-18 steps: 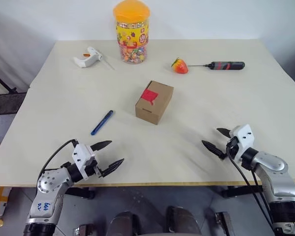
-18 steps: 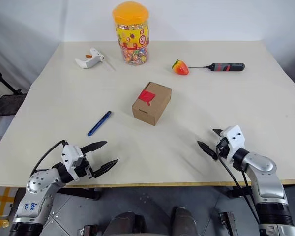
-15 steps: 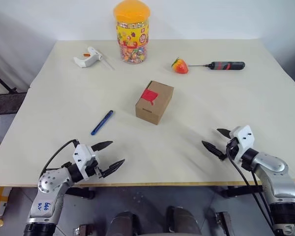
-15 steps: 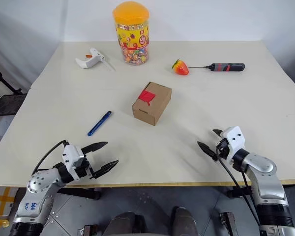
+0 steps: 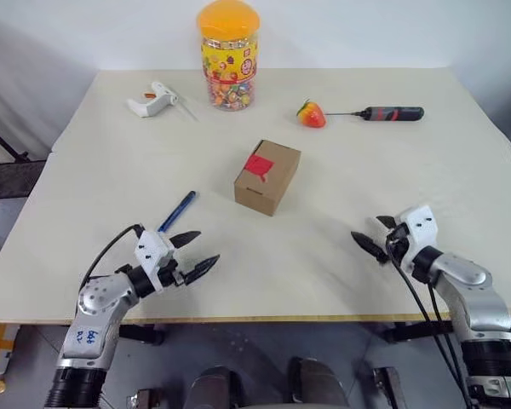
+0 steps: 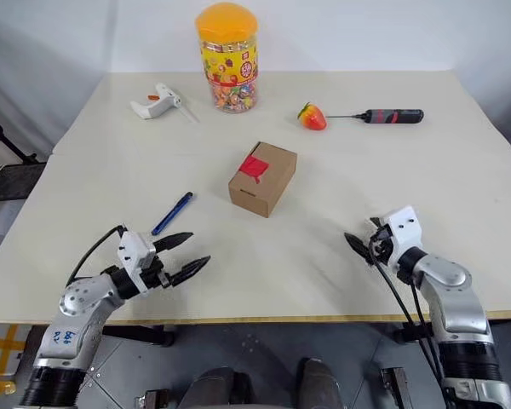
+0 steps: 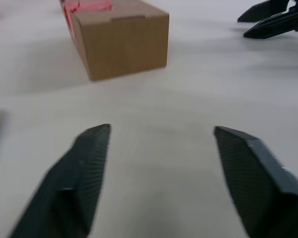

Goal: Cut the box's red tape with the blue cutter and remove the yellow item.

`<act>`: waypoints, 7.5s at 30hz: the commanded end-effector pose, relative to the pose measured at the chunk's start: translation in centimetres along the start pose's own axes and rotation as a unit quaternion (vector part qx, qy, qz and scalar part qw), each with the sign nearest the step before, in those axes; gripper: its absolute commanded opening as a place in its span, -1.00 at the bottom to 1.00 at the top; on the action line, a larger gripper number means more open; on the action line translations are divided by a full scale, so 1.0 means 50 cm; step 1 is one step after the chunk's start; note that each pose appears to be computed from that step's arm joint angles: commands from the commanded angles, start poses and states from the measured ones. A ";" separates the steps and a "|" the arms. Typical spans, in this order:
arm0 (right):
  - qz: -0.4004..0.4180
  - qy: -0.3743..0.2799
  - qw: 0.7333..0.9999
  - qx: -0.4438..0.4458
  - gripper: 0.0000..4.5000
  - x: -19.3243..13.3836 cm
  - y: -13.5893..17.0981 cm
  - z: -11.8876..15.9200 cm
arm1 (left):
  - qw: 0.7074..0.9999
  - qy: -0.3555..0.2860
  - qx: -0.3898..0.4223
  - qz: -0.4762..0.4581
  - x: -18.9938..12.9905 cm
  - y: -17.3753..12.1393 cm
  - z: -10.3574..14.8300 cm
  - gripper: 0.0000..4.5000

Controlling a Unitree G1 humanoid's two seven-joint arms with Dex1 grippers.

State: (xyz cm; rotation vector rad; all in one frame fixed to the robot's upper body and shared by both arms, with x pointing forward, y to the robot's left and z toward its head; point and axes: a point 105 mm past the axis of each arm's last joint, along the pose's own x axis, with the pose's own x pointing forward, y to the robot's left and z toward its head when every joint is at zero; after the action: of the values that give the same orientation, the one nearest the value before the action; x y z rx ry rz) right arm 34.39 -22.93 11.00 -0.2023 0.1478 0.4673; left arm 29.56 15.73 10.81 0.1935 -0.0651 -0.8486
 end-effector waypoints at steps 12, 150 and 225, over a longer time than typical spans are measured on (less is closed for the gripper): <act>0.008 -0.032 0.999 0.012 -0.99 0.084 0.015 0.068 | 0.995 -0.035 0.037 0.080 0.099 0.100 0.037 -0.98; 0.053 0.209 0.957 -0.192 -0.99 -0.107 -0.035 0.083 | 0.995 -0.053 0.038 -0.071 0.169 0.082 0.131 -0.98; 0.109 -0.041 0.987 -0.113 1.00 -0.056 0.018 0.219 | 0.963 0.260 -0.075 -0.013 -0.055 0.194 -0.060 -0.35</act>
State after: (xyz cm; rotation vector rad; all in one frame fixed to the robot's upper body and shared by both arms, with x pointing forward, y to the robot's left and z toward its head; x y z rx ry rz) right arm 32.69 -20.88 20.75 -0.3679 0.0751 0.7118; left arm 36.57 24.39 12.67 0.3029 0.3792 -0.7740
